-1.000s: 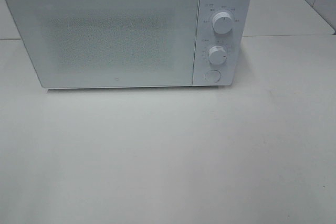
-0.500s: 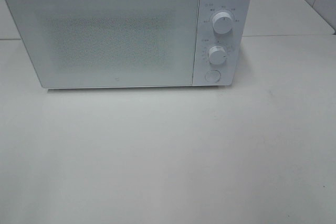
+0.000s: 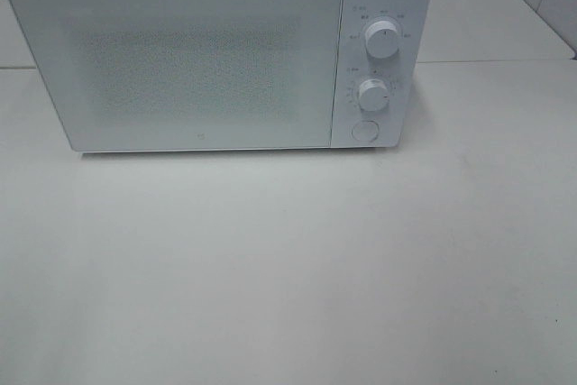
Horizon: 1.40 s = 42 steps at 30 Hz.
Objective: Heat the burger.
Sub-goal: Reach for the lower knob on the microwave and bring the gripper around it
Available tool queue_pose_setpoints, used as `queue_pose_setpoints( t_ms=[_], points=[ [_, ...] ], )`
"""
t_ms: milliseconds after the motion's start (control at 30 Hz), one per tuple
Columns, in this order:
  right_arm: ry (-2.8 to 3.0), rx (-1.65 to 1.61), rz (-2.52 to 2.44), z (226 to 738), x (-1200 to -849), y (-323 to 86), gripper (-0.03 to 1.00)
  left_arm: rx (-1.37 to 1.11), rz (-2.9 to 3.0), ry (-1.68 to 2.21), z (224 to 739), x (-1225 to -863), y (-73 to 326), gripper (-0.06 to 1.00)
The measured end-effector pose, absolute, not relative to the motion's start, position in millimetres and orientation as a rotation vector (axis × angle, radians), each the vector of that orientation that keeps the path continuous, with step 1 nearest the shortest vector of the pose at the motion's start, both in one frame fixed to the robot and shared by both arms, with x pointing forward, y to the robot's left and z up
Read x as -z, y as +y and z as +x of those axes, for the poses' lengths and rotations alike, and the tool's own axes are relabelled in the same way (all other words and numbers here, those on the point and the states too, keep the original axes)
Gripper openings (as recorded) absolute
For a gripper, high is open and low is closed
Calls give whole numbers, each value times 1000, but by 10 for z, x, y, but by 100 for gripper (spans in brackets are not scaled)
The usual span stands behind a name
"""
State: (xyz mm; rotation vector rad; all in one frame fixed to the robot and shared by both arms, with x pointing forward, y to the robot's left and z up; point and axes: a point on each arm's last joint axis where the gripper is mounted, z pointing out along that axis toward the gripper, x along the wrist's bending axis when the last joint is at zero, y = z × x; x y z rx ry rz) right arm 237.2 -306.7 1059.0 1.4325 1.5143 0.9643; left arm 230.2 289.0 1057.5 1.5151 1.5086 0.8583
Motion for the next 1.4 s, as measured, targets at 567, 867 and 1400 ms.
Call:
queue_pose_setpoints(
  t_ms=[567,867,1400],
  points=[
    [1509,-971,1426,2374,-10599,-3066,73,-858,1515,1509,2302,-10575,2890,97],
    [1477,-1011,1381,2522,-10742,-3044,73,-858,1515,1509,2302,-10575,2890,97],
    [1488,-1045,1329,3116,-10533,-2961,73,-858,1515,1509,2302,-10575,2890,97]
  ],
)
